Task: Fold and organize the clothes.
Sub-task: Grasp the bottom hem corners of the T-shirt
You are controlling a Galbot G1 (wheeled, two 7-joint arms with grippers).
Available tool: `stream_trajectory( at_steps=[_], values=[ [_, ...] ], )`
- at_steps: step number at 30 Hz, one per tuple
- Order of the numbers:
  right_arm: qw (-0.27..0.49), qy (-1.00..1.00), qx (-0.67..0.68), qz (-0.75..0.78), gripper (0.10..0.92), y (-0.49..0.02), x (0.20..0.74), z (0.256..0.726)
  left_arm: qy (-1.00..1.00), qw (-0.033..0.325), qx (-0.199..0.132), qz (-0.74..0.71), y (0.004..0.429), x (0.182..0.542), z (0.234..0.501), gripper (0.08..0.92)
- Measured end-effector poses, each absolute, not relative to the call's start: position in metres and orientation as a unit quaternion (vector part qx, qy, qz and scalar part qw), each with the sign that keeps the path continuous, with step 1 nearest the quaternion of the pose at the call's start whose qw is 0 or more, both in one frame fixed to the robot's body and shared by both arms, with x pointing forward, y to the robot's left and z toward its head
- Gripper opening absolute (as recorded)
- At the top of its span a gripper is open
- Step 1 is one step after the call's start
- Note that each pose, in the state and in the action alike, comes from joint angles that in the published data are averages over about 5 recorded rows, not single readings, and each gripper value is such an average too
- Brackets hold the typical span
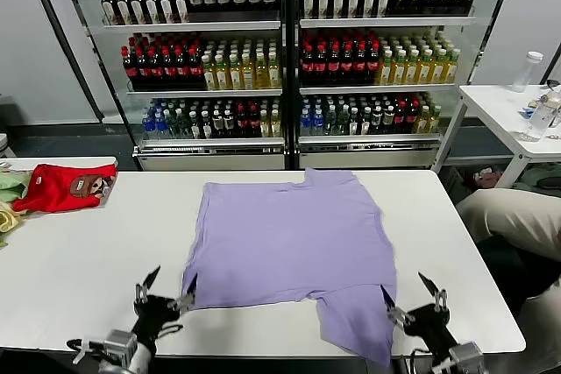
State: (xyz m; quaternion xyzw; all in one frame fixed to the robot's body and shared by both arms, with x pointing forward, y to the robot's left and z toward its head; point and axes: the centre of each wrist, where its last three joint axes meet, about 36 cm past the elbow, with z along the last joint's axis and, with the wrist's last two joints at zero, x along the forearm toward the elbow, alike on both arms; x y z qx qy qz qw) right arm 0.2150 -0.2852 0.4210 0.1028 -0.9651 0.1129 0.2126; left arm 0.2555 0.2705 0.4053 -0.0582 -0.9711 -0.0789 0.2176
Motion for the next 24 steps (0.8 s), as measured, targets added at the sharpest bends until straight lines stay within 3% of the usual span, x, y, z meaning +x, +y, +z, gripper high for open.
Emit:
stream_trajectory(
  at_steps=[7, 12, 24],
  values=[
    [0.24, -0.961, 0.1, 0.096, 0.814, -0.281, 0.203, 0.416, -0.967, 0.241, -0.05, -0.067, 0.273, 0.254, 0.404, 0.823],
    [0.256, -0.958, 0.1, 0.081, 0.707, -0.278, 0.198, 0.413, -0.967, 0.245, -0.046, -0.059, 0.278, 0.26, 0.405, 0.796],
    [0.282, -0.953, 0.108, 0.041, 0.371, -0.271, 0.194, 0.41, -0.963, 0.262, -0.054, -0.04, 0.274, 0.261, 0.399, 0.447]
  ],
)
